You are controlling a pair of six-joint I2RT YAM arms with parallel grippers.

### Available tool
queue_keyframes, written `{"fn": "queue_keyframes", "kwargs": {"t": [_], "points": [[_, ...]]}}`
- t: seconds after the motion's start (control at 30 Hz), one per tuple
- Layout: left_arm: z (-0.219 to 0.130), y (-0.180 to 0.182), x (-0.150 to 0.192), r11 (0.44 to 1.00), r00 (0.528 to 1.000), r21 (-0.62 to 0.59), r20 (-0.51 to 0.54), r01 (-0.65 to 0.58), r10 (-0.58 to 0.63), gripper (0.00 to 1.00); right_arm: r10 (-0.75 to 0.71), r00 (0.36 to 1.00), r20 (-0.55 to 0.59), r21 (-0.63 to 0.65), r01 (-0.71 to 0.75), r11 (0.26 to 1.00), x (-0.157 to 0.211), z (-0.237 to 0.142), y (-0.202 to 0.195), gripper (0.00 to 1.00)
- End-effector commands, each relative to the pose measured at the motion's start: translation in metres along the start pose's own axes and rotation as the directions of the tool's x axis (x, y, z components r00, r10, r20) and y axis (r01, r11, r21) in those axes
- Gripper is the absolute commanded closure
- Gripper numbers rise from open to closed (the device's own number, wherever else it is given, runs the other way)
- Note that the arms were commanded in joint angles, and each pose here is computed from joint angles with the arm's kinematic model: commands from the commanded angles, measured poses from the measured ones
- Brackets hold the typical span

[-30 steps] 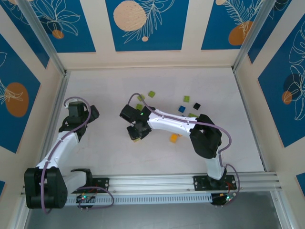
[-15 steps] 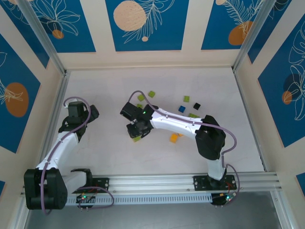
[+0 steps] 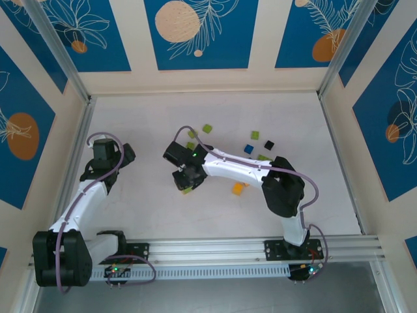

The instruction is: Assemble a carrot with lego

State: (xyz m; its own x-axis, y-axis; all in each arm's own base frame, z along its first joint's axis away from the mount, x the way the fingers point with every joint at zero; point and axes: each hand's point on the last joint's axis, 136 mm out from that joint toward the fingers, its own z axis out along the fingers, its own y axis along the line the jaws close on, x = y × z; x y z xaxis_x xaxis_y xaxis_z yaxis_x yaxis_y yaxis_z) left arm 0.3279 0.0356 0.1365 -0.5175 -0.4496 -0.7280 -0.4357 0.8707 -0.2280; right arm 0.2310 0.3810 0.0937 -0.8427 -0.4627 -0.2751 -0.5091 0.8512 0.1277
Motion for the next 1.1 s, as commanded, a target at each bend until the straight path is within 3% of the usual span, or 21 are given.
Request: {"fn": "queue_keyframes", "kwargs": {"t": [0.0, 0.57, 1.07], "points": [[-0.003, 0.003, -0.002, 1.0, 1.0, 0.005, 0.005, 0.012, -0.012, 0.01, -0.022, 1.0, -0.004, -0.039, 0.022, 0.999, -0.003, 0.004, 0.012, 0.66], [-0.003, 0.004, -0.001, 1.0, 1.0, 0.001, 0.006, 0.01, -0.01, 0.01, -0.041, 0.999, -0.035, -0.034, 0.039, 0.999, 0.004, 0.016, 0.008, 0.66], [-0.003, 0.004, -0.002, 1.0, 1.0, 0.0, 0.006, 0.01, -0.01, 0.01, -0.14, 0.99, -0.031, -0.027, 0.14, 0.99, 0.006, 0.009, 0.002, 0.66]]}}
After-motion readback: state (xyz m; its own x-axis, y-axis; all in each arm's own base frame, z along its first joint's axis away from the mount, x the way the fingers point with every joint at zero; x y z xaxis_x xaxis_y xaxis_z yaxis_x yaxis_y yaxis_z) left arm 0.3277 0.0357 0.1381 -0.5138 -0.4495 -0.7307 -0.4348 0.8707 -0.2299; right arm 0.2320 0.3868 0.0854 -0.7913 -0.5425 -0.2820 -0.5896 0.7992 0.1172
